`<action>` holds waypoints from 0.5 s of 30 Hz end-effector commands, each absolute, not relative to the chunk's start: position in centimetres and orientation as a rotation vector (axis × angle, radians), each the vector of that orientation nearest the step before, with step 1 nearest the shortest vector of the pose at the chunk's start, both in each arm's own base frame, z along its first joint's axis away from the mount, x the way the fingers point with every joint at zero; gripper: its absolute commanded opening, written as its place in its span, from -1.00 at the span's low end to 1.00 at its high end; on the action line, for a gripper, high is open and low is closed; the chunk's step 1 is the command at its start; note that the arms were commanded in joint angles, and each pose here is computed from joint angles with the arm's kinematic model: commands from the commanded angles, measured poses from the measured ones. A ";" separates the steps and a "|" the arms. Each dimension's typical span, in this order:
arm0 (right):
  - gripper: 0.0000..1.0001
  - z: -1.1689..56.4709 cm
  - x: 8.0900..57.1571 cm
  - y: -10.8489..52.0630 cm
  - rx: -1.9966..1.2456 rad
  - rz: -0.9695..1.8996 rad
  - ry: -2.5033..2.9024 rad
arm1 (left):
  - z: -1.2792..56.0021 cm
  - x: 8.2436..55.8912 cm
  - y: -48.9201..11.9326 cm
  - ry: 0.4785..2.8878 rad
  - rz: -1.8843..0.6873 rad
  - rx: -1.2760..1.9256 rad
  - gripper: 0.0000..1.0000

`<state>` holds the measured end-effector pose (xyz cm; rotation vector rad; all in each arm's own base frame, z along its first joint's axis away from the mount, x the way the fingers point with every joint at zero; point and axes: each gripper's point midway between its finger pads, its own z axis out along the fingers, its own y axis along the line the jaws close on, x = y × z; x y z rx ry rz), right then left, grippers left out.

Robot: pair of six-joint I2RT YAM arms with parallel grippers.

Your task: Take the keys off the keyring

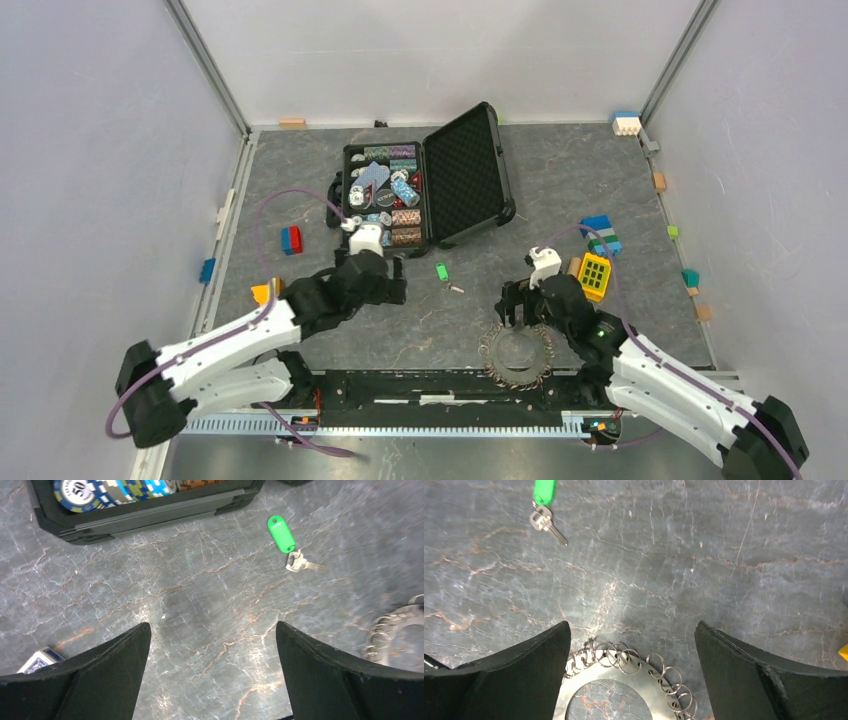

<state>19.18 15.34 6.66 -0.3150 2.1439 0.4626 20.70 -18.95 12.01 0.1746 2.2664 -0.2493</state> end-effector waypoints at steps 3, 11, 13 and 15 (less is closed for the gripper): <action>0.96 8.6 19.9 15.4 -0.170 0.491 2.167 | 14.0 20.0 -15.4 2.281 -0.424 -0.129 1.00; 0.96 10.8 20.8 13.3 -0.006 0.478 2.110 | 14.4 19.5 -10.9 2.279 -0.317 -0.270 1.00; 0.96 11.6 21.1 11.9 0.037 0.402 2.092 | 15.0 19.5 -10.5 2.269 -0.304 -0.289 1.00; 0.96 12.3 21.3 10.5 0.073 0.333 2.066 | 15.7 19.6 -10.4 2.260 -0.300 -0.287 1.00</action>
